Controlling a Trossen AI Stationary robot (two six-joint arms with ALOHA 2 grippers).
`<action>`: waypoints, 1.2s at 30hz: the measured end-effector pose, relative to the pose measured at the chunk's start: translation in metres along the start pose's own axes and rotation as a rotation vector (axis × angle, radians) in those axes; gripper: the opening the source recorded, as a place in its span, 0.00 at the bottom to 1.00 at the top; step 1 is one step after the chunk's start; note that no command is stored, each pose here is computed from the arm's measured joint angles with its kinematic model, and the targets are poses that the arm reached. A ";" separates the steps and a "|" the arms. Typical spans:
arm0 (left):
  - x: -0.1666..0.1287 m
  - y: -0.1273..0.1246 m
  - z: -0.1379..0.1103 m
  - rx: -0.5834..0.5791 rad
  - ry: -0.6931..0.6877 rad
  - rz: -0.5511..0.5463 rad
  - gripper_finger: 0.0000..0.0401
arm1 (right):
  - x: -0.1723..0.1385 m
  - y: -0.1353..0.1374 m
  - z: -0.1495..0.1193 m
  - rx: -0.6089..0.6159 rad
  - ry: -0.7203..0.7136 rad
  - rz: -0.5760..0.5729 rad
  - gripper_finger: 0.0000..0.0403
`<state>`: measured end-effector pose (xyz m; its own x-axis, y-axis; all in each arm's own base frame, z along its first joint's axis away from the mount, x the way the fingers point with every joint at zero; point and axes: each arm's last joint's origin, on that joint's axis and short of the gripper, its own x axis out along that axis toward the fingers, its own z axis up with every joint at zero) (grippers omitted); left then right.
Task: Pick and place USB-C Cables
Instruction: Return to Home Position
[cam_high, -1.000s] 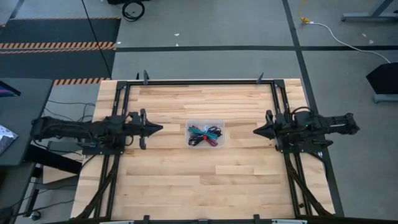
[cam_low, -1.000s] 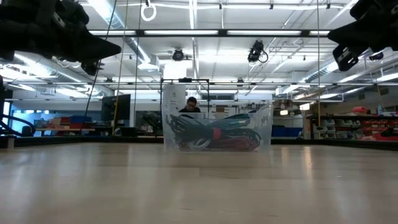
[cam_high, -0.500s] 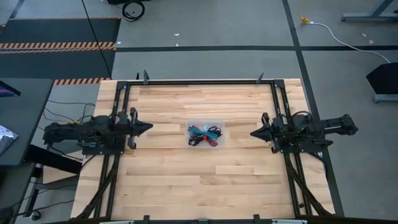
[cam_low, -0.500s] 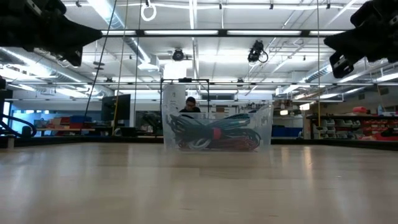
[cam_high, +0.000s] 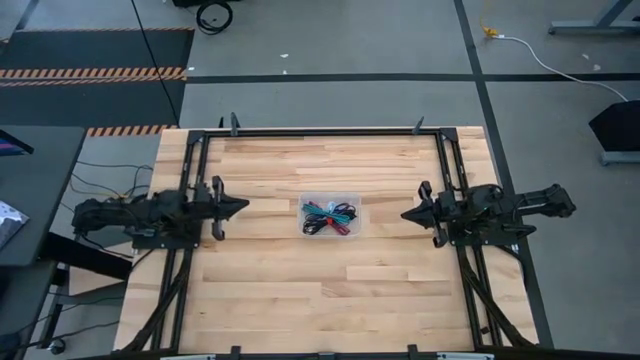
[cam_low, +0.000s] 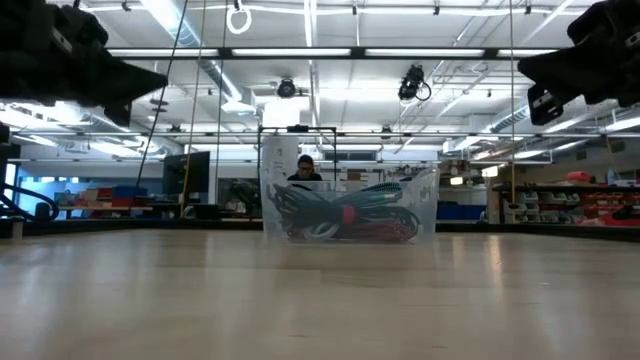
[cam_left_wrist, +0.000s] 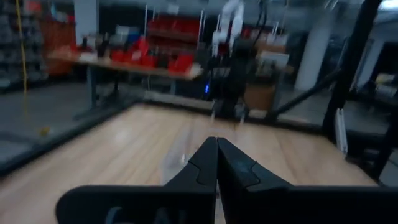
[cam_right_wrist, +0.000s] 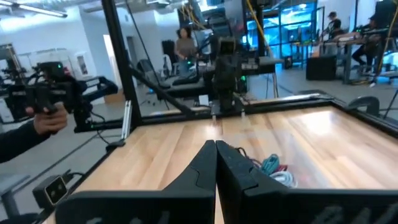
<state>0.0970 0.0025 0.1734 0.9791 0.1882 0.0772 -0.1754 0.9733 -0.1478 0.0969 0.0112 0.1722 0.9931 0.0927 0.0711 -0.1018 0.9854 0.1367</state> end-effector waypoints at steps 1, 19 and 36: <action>0.000 0.000 0.003 0.001 -0.025 -0.007 0.02 | 0.000 0.000 -0.001 0.000 0.006 -0.003 0.02; 0.000 -0.002 -0.001 0.035 0.018 -0.068 0.03 | 0.001 -0.001 -0.002 -0.009 0.020 -0.024 0.03; 0.000 -0.002 -0.002 0.013 0.019 -0.068 0.03 | 0.001 -0.001 -0.002 -0.008 0.020 -0.024 0.04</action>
<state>0.0975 0.0005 0.1722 0.9906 0.1191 0.0679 -0.1095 0.9854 -0.1305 0.0976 0.0107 0.1701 0.9962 0.0723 0.0482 -0.0780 0.9884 0.1300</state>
